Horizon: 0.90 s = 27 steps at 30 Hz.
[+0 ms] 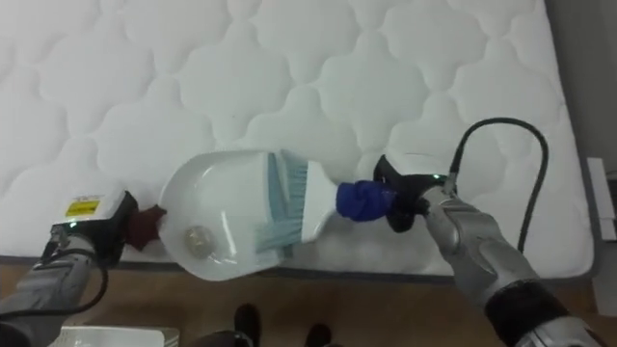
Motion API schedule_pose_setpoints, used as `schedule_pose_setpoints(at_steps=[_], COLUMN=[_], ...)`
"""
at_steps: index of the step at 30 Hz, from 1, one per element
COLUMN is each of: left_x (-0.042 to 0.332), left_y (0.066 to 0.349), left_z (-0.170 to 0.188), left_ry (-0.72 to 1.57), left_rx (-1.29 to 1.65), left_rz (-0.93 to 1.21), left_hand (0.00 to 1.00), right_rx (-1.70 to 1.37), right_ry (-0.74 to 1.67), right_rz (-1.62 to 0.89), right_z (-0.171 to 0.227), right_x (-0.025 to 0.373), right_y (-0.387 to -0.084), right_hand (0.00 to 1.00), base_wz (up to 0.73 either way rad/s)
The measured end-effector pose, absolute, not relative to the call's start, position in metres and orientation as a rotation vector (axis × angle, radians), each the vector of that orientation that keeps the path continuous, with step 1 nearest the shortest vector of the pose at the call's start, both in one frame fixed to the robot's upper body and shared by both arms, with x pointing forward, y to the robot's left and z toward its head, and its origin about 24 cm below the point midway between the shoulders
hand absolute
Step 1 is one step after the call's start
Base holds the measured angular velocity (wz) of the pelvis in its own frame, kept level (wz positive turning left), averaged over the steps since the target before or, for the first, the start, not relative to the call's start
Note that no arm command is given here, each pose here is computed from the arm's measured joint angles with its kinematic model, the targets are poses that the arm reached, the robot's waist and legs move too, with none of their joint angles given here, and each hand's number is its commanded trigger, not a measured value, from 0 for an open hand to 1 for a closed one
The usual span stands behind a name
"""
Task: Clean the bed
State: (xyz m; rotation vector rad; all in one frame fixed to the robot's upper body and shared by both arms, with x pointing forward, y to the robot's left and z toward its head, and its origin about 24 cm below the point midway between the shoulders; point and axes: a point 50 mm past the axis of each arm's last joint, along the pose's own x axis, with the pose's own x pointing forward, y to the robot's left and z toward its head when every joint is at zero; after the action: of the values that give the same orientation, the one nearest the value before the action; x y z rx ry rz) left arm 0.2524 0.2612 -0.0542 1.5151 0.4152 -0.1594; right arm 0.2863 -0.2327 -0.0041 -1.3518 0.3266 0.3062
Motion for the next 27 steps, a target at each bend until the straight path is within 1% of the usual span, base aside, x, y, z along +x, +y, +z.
schedule_pose_setpoints(at_steps=[2,3,4,5,9,13,15,19,24,27], left_x=[0.246,0.243,0.242,0.241,0.236,0.218,0.212,0.211,0.207,0.202], left_y=[0.265,0.265,0.265,0.263,0.258,0.266,0.261,0.259,0.254,0.256], left_z=[-0.057,-0.056,-0.055,-0.051,-0.036,-0.041,-0.038,-0.028,-0.016,-0.017], left_ry=[0.431,0.427,0.421,0.400,0.301,0.355,0.345,0.324,0.269,0.281], left_rx=[1.497,1.482,1.475,1.461,1.406,1.385,1.348,1.311,1.261,1.231], left_rz=[-0.149,-0.133,-0.125,-0.107,-0.048,-0.024,-0.035,-0.025,0.014,0.043], left_hand=[1.00,1.00,1.00,1.00,1.00,1.00,1.00,1.00,1.00,1.00], right_rx=[-1.342,-1.321,-1.299,-1.247,-1.145,-1.076,-1.040,-0.945,-0.867,-0.835], right_ry=[0.332,0.342,0.351,0.378,0.458,0.493,0.525,0.493,0.439,0.394], right_rz=[0.262,0.232,0.215,0.181,0.061,0.008,-0.037,-0.104,-0.135,-0.155], right_z=[-0.003,-0.002,-0.003,-0.005,-0.014,-0.023,-0.026,-0.021,-0.015,-0.010], right_x=[0.284,0.281,0.280,0.278,0.260,0.245,0.234,0.228,0.231,0.235], right_y=[-0.242,-0.249,-0.252,-0.259,-0.284,-0.292,-0.301,-0.301,-0.296,-0.291], right_hand=[1.00,0.67,0.07,0.00,0.00,0.00,0.00,0.00,0.00,0.00], base_wz=[0.02,0.05,0.11,0.21,0.26,0.19,0.55,0.72,0.23,0.17])
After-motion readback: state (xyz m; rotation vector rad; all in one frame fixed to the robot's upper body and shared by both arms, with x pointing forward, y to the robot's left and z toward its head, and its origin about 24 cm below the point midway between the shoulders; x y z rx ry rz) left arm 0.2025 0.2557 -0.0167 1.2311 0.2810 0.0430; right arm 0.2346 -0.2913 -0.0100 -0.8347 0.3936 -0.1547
